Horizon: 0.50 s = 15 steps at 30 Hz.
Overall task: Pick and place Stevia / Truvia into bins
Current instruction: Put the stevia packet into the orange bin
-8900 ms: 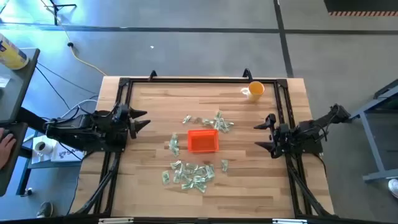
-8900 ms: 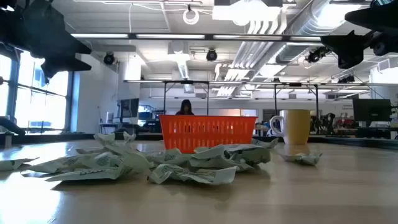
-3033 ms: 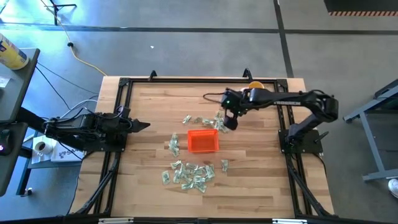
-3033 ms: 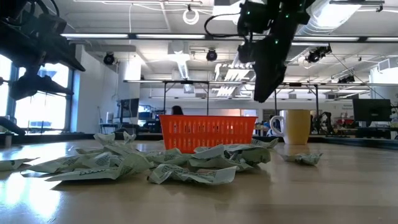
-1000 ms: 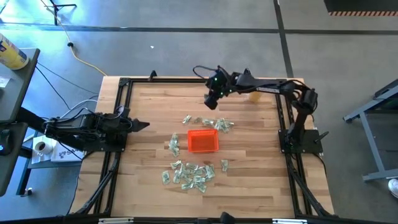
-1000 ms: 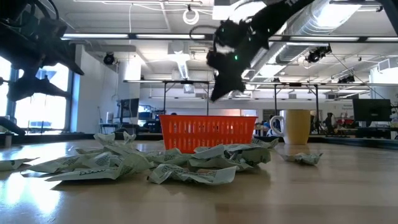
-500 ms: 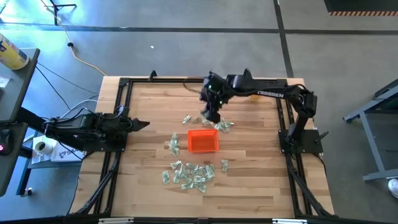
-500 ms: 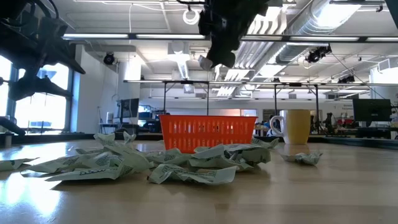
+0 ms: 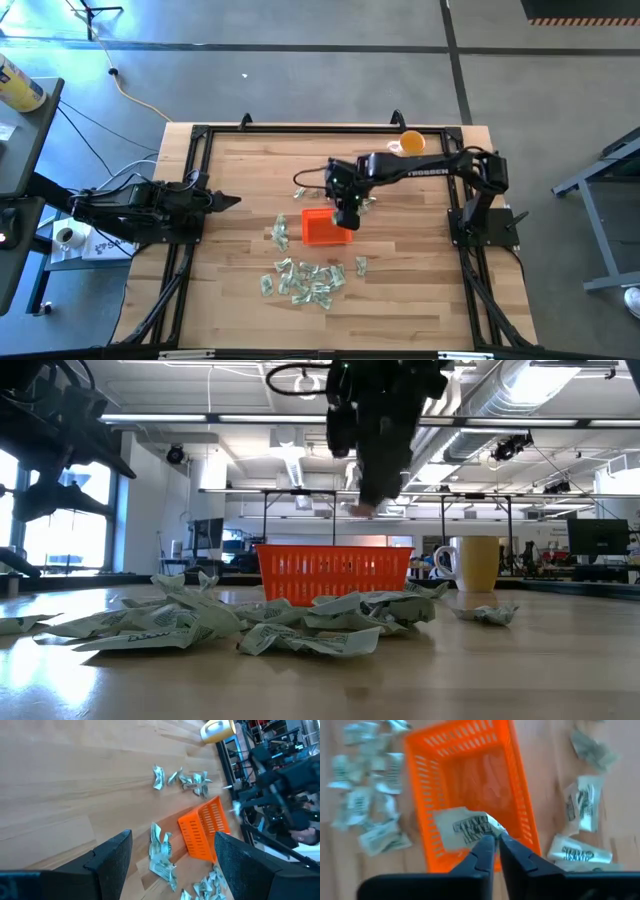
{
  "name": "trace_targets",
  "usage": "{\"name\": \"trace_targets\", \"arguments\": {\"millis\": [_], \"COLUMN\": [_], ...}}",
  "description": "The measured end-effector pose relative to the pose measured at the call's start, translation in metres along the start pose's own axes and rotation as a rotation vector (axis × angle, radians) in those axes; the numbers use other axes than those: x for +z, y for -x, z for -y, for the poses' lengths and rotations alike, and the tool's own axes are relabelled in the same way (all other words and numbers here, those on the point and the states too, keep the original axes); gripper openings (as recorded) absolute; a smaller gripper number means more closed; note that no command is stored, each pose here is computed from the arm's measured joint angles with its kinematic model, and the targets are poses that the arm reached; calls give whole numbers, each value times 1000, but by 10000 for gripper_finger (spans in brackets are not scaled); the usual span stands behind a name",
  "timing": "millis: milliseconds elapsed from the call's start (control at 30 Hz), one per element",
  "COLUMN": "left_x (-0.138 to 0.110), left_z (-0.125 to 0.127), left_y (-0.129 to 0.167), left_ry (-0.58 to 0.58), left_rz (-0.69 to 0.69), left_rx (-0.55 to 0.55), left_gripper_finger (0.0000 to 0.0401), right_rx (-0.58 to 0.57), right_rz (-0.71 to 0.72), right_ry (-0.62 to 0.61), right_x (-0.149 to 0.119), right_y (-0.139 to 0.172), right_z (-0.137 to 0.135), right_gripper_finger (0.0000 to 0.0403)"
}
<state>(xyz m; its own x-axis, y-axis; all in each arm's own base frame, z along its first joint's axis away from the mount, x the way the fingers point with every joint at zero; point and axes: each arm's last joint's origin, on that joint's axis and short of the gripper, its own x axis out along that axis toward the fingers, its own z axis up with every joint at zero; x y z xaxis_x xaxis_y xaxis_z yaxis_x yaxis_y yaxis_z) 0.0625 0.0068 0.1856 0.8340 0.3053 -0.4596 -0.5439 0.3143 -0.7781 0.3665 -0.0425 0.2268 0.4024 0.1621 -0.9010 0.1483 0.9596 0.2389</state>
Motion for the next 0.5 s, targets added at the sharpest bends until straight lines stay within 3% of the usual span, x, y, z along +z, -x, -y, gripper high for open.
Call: {"name": "trace_targets", "arguments": {"millis": [233, 400, 500], "left_x": [0, 0, 0], "left_z": [0, 0, 0], "left_y": [0, 0, 0], "left_ry": [-37, -46, -53], "left_rz": [2, 2, 5], "left_rx": [1, 1, 2], "left_gripper_finger": [317, 317, 317], "right_rx": [-10, -309, -319], "right_rz": [-21, -101, -189], "right_ry": [-112, -75, -79], "right_x": [-7, -13, -26], "right_y": [-8, 4, 0], "right_z": [-6, 6, 31], "right_gripper_finger": [155, 236, 253]}}
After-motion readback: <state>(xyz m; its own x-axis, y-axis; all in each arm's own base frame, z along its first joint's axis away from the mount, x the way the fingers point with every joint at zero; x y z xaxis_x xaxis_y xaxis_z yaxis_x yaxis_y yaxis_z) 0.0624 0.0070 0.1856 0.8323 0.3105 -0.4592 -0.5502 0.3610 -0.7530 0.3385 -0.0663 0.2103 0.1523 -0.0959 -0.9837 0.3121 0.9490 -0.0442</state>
